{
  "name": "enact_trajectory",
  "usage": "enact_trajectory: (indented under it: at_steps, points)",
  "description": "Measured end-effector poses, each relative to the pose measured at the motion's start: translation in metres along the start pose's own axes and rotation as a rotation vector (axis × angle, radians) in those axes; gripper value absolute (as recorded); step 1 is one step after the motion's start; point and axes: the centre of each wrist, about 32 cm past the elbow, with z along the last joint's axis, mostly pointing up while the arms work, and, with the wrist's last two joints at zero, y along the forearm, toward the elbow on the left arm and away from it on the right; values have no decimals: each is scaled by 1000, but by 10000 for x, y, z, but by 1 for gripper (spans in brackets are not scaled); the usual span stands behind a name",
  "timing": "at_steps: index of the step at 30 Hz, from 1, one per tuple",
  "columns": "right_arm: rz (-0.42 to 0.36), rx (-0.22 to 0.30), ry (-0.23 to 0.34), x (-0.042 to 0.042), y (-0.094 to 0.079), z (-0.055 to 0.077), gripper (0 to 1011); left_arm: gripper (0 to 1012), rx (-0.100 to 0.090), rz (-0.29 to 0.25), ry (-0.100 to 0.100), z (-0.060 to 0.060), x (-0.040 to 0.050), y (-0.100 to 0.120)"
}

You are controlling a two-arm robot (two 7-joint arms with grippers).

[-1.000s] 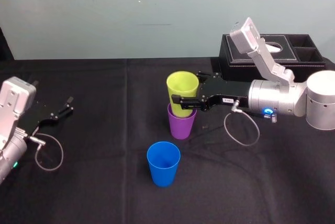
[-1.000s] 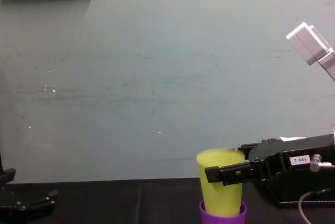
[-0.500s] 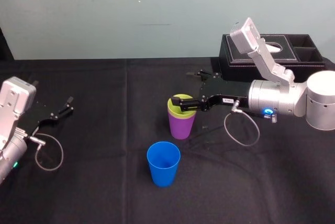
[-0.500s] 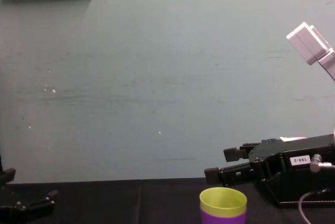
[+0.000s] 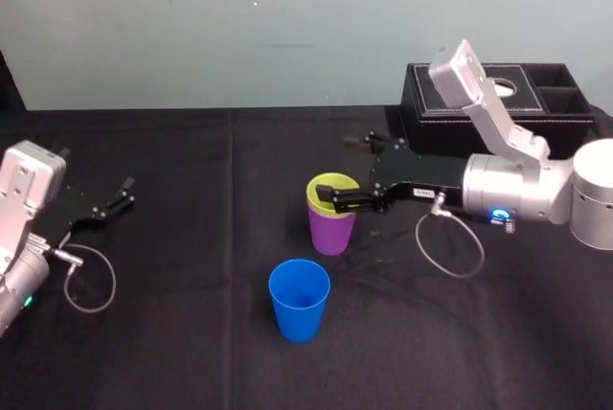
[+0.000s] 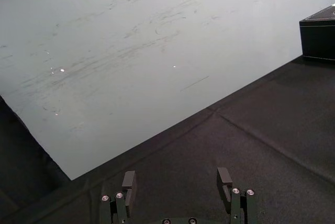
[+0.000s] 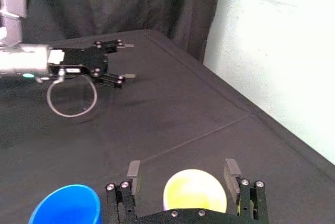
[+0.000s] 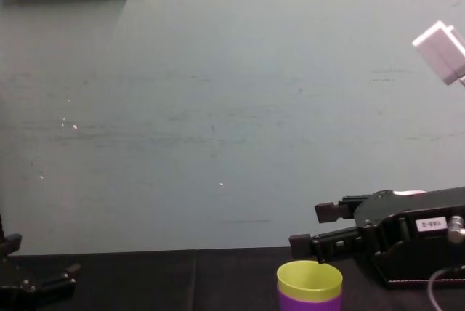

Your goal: Stack the three plastic cups sequentially using one hand.

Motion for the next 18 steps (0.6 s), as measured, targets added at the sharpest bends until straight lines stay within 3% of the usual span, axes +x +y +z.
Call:
enact_trajectory:
  at_steps: [7, 18]
  points:
    - [13, 17, -8, -131, -213, 0, 1003, 1011, 0, 0, 0, 0, 0, 0]
    - [40, 23, 2, -331, -542, -154, 1003, 1011, 0, 0, 0, 0, 0, 0]
